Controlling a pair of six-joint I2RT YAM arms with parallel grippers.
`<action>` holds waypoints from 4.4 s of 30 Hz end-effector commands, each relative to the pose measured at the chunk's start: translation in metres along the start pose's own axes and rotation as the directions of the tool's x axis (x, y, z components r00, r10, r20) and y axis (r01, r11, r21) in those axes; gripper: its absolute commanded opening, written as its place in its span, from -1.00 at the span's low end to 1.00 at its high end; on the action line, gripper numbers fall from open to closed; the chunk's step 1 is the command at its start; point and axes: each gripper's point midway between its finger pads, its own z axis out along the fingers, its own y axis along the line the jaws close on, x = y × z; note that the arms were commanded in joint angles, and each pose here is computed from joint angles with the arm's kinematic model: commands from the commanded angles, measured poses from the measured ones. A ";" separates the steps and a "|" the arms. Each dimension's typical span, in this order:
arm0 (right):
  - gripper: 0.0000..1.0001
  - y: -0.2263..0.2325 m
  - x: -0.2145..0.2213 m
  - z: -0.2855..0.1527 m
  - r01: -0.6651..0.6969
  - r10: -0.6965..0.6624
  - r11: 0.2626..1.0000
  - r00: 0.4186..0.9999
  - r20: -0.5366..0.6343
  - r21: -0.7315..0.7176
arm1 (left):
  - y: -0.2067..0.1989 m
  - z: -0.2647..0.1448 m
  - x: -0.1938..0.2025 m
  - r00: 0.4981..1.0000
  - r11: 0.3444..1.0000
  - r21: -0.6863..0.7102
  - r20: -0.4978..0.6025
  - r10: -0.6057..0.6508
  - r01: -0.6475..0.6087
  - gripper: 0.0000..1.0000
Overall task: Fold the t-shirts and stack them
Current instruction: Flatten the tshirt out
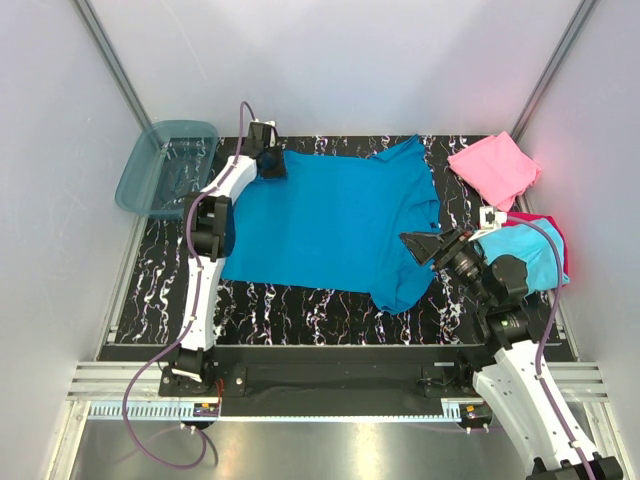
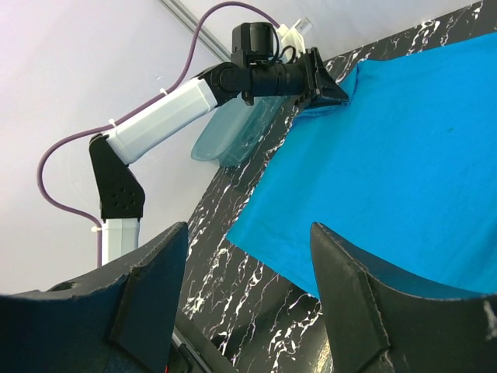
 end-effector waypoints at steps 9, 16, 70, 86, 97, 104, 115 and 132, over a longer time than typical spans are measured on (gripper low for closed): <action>0.41 0.018 -0.008 -0.003 0.017 -0.015 0.998 1.000 0.023 -0.056 | 0.007 -0.020 0.003 1.000 0.999 -0.048 -0.027 0.012 -0.014 -1.00; 0.41 0.003 0.000 -0.001 0.013 -0.013 1.000 1.000 0.021 -0.024 | -0.001 -0.044 -0.021 0.999 0.999 -0.044 0.042 0.021 -0.019 -1.00; 0.33 -0.019 0.030 -0.001 -0.021 0.020 1.000 0.999 -0.032 -0.018 | 0.060 -0.070 -0.126 0.894 0.917 -0.383 0.442 0.077 0.110 -0.22; 0.37 -0.084 0.027 0.036 -0.104 0.125 0.949 0.991 -0.050 0.298 | 0.041 -0.160 -0.091 0.906 0.948 -0.265 0.420 -0.054 0.179 -0.03; 0.50 -0.139 0.039 0.047 -0.160 0.232 0.811 0.971 -0.058 0.563 | -0.003 -0.208 0.005 0.890 0.910 -0.146 0.317 -0.328 0.388 -0.09; 0.50 -0.143 0.060 0.043 -0.177 0.288 0.803 0.951 -0.111 0.569 | -0.037 -0.212 0.098 0.911 0.922 -0.102 0.232 -0.342 0.373 -0.10; 0.49 -0.153 0.093 0.028 -0.166 0.313 0.810 0.934 -0.174 0.563 | 0.021 -0.249 0.221 0.888 0.878 -0.230 0.305 -0.344 0.420 -0.14; 0.47 -0.160 0.110 0.020 -0.164 0.334 0.807 0.919 -0.209 0.568 | 0.086 -0.273 0.257 0.813 0.748 -0.365 0.434 -0.389 0.553 0.04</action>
